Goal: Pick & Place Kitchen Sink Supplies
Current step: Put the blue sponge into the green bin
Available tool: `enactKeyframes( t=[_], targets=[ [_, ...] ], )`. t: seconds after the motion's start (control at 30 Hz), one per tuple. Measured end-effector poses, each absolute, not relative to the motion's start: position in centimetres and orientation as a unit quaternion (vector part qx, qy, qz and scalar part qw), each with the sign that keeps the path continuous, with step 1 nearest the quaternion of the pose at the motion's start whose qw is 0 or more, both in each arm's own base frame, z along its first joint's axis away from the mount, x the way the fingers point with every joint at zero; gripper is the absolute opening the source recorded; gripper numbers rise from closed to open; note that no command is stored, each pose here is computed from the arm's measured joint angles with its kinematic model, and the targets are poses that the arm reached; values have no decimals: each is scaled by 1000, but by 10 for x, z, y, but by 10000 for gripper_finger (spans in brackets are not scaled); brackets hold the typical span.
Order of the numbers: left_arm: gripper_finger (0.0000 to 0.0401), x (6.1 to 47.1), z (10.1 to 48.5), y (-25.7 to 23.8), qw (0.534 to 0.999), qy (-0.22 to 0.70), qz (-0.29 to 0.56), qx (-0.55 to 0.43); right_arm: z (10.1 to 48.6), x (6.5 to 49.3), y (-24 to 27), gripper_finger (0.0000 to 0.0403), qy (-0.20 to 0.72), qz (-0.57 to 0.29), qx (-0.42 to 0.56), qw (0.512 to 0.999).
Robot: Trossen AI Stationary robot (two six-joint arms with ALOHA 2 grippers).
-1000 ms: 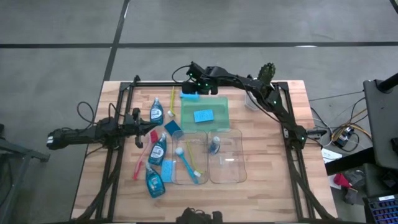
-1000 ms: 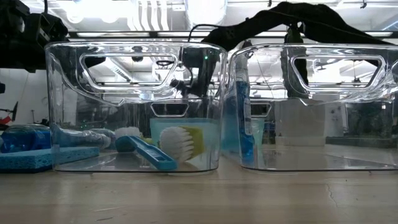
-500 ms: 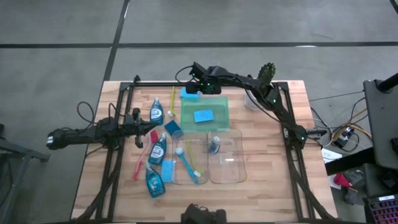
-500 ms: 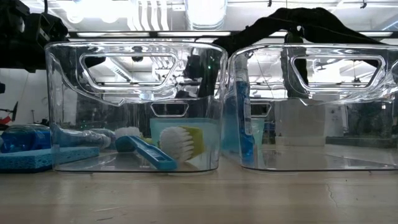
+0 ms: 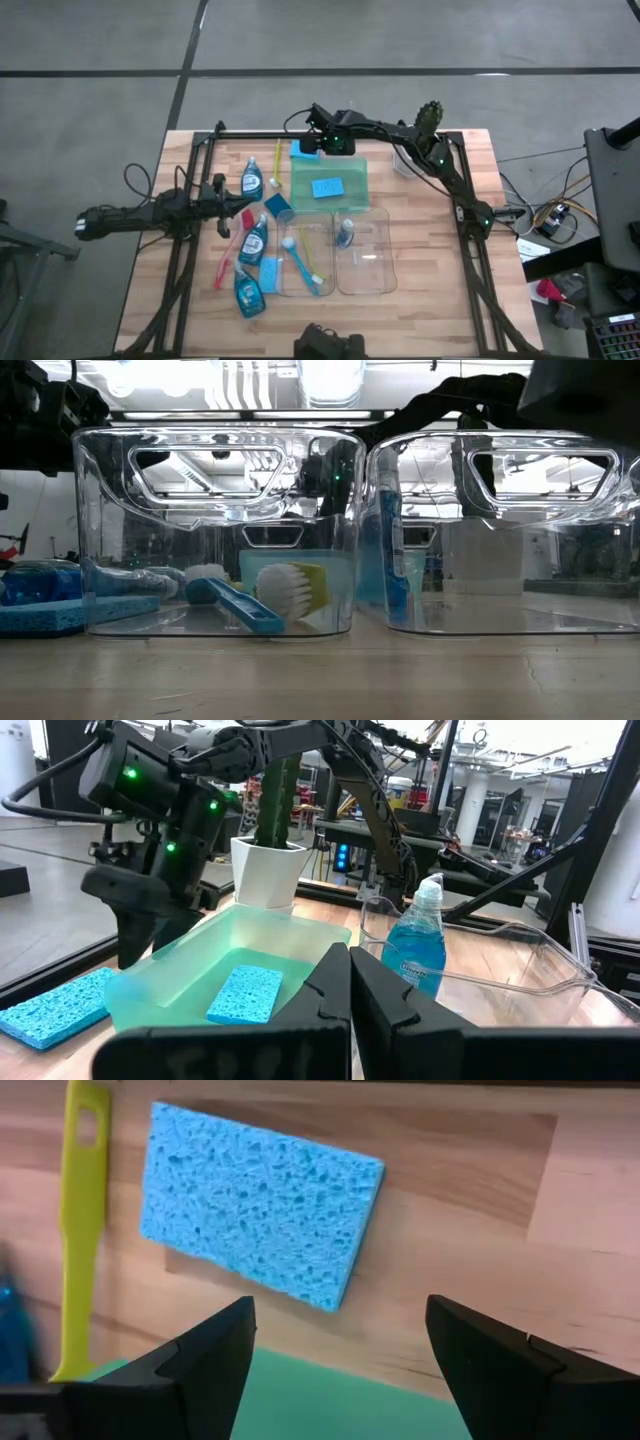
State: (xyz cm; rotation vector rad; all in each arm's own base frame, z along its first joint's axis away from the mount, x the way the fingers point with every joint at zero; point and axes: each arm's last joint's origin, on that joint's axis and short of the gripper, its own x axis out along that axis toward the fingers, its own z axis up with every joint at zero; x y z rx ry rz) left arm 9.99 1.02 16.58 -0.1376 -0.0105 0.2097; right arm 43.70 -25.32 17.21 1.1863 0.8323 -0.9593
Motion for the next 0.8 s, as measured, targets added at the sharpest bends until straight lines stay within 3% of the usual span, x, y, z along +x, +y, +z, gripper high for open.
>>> enactKeyframes(
  t=[0.47,0.8],
  targets=[
    [0,100,166,10,992,-5,104,-69,163,429,-263,267,367,-428,523,639],
    [0,100,166,10,992,-5,104,-69,147,427,-263,295,357,-425,540,633]
  ],
)
